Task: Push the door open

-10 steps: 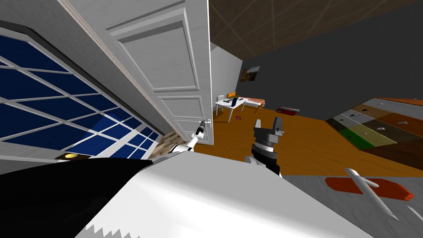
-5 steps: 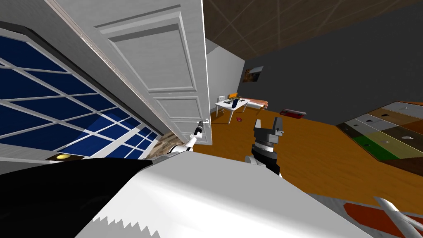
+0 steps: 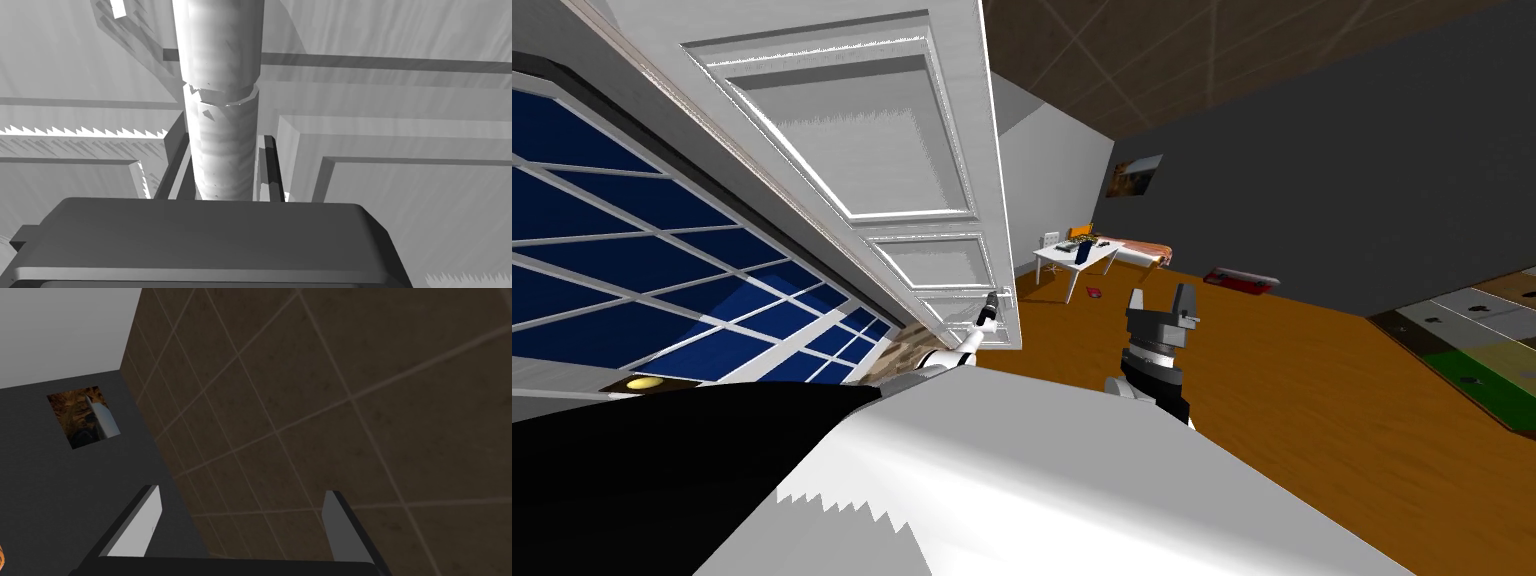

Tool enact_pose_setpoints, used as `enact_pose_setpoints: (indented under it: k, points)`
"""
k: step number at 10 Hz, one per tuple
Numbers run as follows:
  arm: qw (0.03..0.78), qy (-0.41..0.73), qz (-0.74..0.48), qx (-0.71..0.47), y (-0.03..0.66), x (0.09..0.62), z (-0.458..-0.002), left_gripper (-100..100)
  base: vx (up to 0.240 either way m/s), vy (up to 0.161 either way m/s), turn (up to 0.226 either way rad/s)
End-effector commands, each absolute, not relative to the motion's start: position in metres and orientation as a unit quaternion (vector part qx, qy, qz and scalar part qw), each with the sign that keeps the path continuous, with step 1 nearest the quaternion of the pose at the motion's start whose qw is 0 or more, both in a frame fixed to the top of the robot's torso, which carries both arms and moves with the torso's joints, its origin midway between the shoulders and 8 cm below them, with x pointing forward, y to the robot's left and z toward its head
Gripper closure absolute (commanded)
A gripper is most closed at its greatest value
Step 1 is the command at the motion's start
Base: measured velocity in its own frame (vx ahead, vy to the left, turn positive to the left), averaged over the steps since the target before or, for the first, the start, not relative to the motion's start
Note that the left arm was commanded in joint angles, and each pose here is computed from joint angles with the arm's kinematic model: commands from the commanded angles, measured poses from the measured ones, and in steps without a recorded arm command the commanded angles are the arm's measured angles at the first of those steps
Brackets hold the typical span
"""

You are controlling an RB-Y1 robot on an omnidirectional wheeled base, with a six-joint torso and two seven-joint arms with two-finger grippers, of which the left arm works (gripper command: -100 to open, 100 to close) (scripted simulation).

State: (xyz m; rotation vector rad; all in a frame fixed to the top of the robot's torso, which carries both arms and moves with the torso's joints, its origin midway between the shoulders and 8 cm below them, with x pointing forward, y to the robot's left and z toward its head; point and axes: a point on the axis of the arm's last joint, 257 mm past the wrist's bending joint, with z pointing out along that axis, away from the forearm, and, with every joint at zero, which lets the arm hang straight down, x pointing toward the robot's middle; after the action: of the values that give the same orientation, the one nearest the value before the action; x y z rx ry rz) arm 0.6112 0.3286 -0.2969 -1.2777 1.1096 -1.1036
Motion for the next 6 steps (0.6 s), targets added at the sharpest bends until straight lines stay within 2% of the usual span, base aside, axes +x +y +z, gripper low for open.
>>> enact_pose_setpoints:
  k: [1, 6]
  points:
    - [0.540, 0.458, -0.456, -0.539, 0.344, 0.609, -0.294, 100, 0.176, -0.116, 0.061]
    - [0.553, 0.441, -0.441, -0.553, 0.375, 0.603, -0.293, 100, 0.172, -0.114, 0.069]
